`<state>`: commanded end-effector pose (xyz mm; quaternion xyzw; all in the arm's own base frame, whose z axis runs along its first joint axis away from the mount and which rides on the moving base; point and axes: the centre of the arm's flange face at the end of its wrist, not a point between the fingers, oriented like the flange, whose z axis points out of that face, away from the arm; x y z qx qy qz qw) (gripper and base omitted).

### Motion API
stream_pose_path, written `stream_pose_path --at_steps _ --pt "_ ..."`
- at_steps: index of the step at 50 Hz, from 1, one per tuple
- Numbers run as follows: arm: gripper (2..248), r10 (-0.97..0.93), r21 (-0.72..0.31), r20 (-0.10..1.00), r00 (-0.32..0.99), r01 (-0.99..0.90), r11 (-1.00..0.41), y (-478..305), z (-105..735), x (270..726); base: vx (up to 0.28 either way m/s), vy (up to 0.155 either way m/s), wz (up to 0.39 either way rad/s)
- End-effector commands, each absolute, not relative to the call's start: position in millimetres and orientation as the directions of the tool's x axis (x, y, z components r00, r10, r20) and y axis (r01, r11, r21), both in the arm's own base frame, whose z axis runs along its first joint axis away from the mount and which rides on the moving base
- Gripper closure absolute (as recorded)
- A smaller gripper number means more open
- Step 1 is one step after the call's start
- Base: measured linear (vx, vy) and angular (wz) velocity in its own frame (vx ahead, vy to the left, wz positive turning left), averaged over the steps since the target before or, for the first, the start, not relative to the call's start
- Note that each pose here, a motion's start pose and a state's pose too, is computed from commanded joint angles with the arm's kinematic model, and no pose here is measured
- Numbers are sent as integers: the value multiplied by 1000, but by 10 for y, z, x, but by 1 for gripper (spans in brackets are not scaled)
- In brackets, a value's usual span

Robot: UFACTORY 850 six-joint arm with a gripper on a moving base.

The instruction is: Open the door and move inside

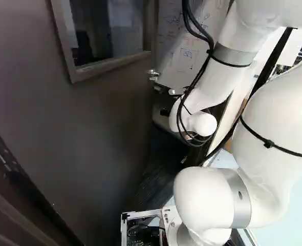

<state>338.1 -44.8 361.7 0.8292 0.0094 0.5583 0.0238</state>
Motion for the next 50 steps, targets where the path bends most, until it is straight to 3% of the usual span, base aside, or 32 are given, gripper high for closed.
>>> stream_pose_path --at_steps 50 --pt "3 107 50 926 363 162 -986 146 3623 3661 0 0 0"
